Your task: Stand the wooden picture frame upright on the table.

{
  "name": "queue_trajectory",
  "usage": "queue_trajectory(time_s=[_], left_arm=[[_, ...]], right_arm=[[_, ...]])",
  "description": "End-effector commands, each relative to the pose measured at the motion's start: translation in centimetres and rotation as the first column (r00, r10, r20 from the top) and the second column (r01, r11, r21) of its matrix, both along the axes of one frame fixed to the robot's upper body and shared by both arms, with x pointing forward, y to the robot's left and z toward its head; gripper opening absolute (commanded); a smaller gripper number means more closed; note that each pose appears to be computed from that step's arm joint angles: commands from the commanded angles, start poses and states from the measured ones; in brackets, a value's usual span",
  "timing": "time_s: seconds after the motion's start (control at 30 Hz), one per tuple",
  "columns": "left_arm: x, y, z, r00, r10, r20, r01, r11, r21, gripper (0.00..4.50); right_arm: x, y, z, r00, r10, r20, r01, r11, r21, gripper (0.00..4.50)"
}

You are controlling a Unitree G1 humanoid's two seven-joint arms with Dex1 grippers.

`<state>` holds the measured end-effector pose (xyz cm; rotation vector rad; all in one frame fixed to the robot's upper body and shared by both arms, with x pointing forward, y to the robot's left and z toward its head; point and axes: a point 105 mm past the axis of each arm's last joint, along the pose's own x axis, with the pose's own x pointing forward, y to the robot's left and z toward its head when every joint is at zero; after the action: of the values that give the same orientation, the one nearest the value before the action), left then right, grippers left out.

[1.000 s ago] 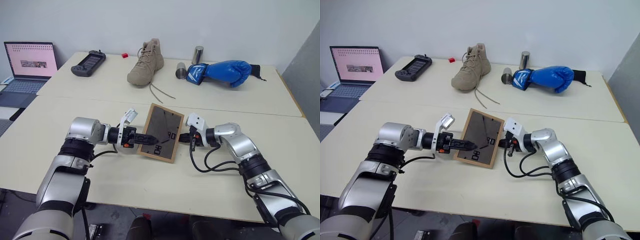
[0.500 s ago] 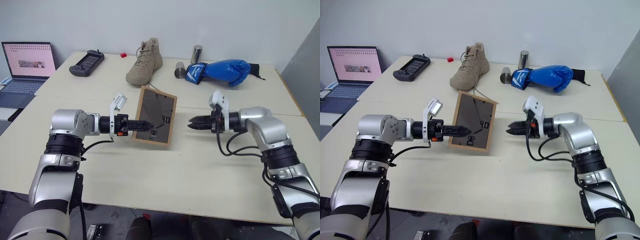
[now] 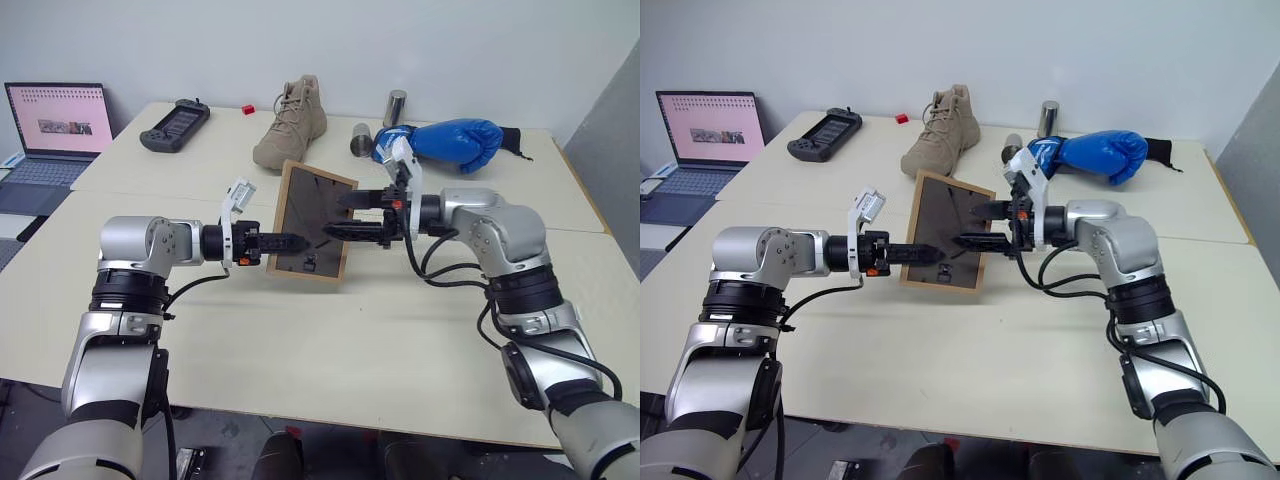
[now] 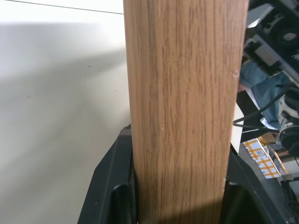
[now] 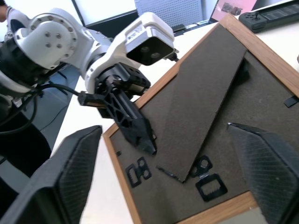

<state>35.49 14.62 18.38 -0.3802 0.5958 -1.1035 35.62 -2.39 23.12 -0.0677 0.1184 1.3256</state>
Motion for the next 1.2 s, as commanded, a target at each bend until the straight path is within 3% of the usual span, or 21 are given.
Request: queue_trajectory(time_s=[0.03, 0.5, 0.73, 0.9, 1.0, 1.07, 1.2], left_arm=[[-0.3, -0.2, 2.4, 0.996, -0.022, 0.088, 0.025, 0.999, -0.038, 1.29], [0.1, 0.0, 2.0, 0.997, 0.009, 0.080, -0.006, 0.999, -0.033, 1.29], [0.1, 0.3, 1.9, 0.998, 0.022, 0.067, -0.019, 0.999, -0.038, 1.29], [0.0, 0.4, 1.7, 0.998, 0.019, 0.054, -0.017, 0.999, -0.037, 1.29], [-0.3, 0.3, 1.5, 1.000, 0.015, 0.016, -0.014, 0.999, -0.050, 1.29], [-1.0, 0.5, 1.6, 0.996, 0.013, -0.085, -0.021, 0.995, -0.099, 1.29], [-2.4, 0.6, 2.4, 0.956, -0.042, -0.290, -0.025, 0.974, -0.224, 1.29]], right_arm=[[-0.2, 0.6, 1.6, 0.997, 0.018, 0.079, -0.018, 1.000, 0.002, 4.48], [-3.2, 2.5, 1.0, 0.975, 0.206, 0.082, -0.207, 0.978, 0.003, 4.48], [-4.0, 0.4, 0.7, 0.971, 0.236, 0.020, -0.236, 0.972, -0.005, 4.48], [-3.2, -1.0, 0.0, 0.983, 0.181, 0.025, -0.180, 0.983, -0.041, 4.48], [-1.5, -2.8, -1.0, 0.994, 0.077, 0.075, -0.069, 0.993, -0.098, 4.48], [-0.6, -6.4, -1.9, 0.993, 0.019, 0.117, 0.003, 0.984, -0.180, 4.48], [0.0, -9.8, -2.7, 0.930, 0.050, 0.365, 0.072, 0.947, -0.313, 4.48]])
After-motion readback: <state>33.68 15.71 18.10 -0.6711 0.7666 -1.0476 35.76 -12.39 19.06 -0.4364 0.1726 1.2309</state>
